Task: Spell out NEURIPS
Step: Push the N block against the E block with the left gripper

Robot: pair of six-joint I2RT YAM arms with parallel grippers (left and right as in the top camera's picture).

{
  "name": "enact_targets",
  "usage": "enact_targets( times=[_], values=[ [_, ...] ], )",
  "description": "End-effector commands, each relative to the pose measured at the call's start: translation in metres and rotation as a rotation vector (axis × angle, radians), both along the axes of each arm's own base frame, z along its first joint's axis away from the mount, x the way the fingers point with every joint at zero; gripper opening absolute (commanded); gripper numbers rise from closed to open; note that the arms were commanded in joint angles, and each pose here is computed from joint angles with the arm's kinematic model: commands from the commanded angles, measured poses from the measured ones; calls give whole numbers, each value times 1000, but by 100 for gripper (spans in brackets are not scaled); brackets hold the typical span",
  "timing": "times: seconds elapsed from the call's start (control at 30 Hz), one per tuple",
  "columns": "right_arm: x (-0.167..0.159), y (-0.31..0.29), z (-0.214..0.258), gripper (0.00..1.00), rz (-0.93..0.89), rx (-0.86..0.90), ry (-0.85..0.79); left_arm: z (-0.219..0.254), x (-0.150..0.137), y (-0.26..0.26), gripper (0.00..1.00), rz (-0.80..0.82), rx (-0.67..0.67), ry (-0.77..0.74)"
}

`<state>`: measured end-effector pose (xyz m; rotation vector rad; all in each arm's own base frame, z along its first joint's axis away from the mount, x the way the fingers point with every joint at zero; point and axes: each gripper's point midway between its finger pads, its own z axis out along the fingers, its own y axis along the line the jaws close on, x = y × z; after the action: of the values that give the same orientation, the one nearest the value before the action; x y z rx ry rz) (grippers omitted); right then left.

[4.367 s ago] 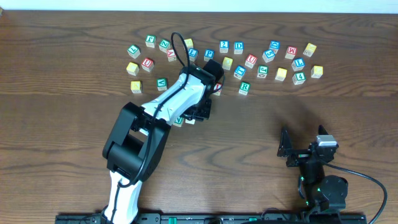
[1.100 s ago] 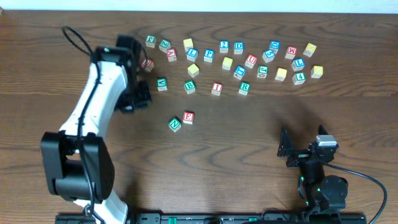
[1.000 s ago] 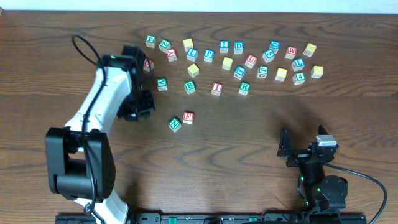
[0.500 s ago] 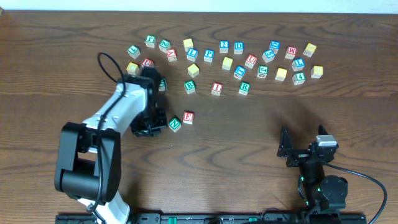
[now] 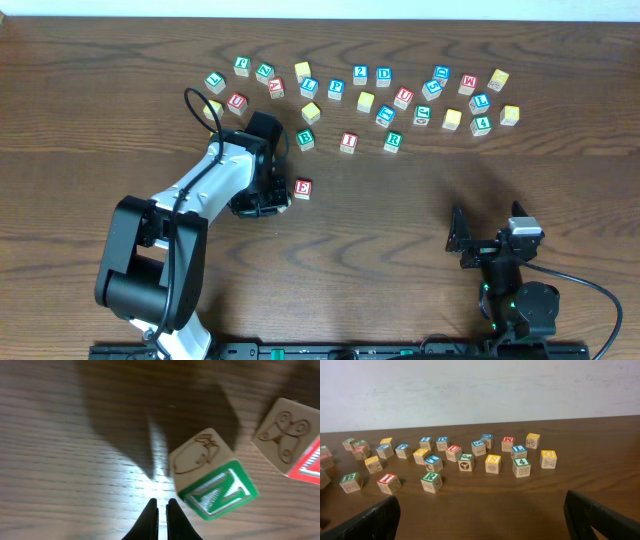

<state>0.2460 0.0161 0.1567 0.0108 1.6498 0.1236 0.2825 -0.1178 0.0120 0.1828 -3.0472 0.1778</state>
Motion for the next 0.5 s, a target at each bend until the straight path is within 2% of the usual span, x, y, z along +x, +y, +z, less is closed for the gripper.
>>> enact_targets(
  times=[0.0,0.23,0.47],
  values=[
    [0,1,-1,99,8,-7,2,-2,-8,-9,8,9,-51,36],
    [0,1,-1,99,8,-7,2,0,-11,-17,8,14,-101,53],
    [0,1,-1,99,8,-7,2,0,0,-21,8,11,-116,7]
  ],
)
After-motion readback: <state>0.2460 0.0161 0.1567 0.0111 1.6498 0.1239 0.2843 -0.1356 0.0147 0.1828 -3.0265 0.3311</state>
